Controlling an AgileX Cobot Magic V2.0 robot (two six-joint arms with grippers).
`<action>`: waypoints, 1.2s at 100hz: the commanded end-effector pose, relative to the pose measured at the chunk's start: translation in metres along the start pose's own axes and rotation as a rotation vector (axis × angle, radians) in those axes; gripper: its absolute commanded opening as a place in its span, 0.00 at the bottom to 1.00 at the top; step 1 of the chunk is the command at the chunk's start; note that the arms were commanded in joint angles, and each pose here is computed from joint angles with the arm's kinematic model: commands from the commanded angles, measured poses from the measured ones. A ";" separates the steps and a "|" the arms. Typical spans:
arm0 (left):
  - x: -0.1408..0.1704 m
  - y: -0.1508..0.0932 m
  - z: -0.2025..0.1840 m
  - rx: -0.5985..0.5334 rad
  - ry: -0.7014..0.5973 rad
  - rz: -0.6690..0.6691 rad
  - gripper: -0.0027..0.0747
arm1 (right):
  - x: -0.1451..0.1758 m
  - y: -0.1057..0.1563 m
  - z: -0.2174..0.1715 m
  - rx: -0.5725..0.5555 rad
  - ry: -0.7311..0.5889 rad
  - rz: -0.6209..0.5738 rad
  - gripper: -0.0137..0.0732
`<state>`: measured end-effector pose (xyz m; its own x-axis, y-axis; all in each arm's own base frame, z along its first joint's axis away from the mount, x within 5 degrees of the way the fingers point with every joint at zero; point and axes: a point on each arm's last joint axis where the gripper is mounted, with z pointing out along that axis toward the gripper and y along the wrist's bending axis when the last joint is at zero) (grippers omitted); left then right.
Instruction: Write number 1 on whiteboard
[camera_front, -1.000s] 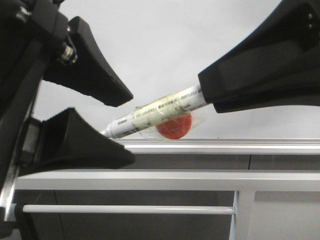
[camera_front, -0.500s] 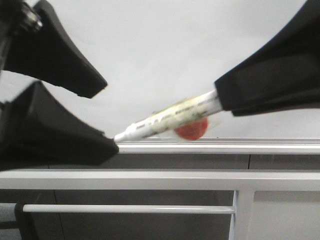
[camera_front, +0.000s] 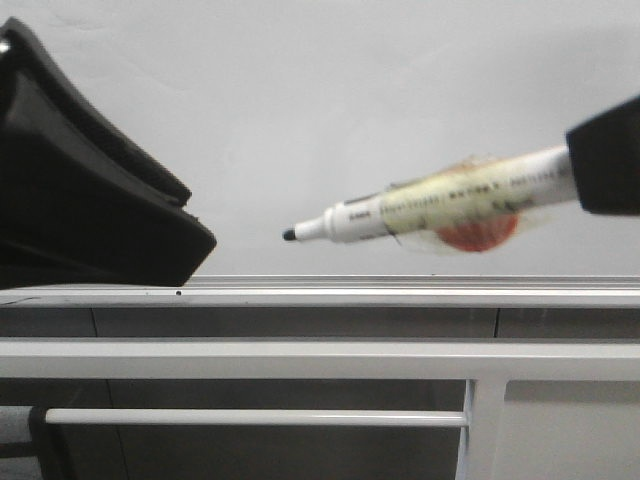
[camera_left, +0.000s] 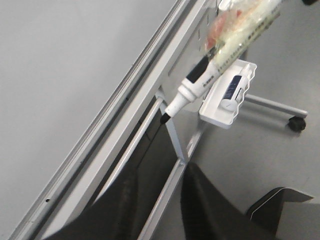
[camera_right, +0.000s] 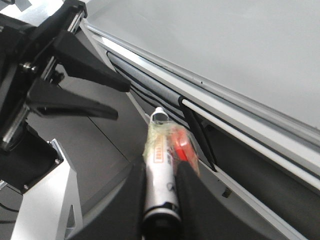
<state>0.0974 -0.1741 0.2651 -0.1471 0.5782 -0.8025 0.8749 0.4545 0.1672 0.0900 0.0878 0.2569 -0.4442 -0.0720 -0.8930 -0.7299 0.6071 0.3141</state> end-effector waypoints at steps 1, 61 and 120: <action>-0.010 -0.004 -0.010 0.049 -0.154 -0.057 0.11 | -0.004 0.003 -0.004 -0.002 -0.044 -0.010 0.09; 0.029 -0.018 -0.012 0.155 -0.336 -0.218 0.01 | 0.026 0.012 -0.038 0.086 -0.259 -0.133 0.09; 0.029 -0.018 -0.012 0.153 -0.333 -0.206 0.01 | 0.018 0.001 -0.042 0.214 -0.346 -0.073 0.08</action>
<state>0.0722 -0.1522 0.2298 -0.2284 0.3161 -0.9208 0.8949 0.4407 -0.0706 0.0562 0.0569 0.2439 -0.1961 0.0785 -0.9774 -0.6464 0.7392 0.1891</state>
